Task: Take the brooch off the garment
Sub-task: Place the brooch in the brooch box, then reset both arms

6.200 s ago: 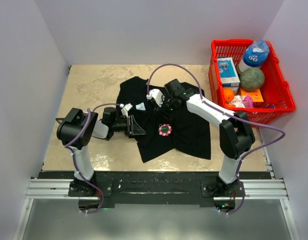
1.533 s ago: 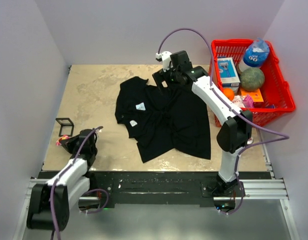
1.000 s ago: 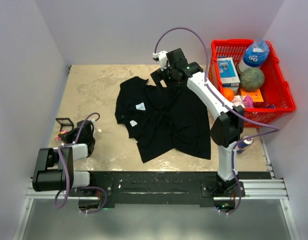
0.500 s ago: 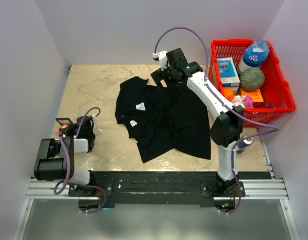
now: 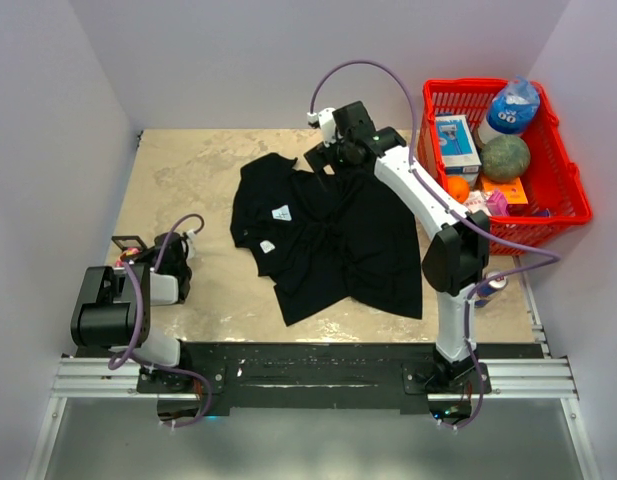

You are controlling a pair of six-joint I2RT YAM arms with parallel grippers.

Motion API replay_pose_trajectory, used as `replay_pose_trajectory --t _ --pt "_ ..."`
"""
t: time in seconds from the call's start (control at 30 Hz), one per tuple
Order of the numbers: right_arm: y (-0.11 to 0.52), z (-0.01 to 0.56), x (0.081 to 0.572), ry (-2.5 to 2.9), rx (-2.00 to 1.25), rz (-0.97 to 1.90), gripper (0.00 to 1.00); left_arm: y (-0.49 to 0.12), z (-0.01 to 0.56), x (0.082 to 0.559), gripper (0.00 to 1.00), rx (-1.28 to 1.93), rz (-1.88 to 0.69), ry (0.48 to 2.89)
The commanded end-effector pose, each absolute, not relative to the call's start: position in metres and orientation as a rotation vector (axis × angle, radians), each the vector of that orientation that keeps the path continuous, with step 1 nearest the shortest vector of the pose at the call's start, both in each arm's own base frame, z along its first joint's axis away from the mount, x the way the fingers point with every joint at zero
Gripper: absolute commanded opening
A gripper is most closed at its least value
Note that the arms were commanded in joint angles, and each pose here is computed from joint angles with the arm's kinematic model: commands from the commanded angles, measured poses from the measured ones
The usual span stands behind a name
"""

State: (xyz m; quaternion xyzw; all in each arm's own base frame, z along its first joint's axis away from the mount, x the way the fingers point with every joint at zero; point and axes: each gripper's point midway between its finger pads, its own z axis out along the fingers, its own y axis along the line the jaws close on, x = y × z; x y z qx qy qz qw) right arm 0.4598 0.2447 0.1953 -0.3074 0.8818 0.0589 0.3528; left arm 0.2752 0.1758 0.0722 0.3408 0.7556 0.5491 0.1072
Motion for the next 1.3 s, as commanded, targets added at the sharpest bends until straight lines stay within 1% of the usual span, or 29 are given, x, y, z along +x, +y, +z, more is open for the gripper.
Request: replay_pose_trajectory --t 0.0,0.83,1.27 --pt "0.238 0.229 0.455 2.212 -0.775 0.125 0.99 0.177 0.075 0.279 0.00 0.970 1.620 2.179" --pt "0.242 0.229 0.441 2.199 -0.824 0.094 0.99 0.179 0.064 0.287 0.00 0.958 1.648 2.146" --pt "0.240 0.228 0.438 2.205 -0.830 0.087 0.99 0.182 0.054 0.297 0.00 0.952 1.623 2.189"
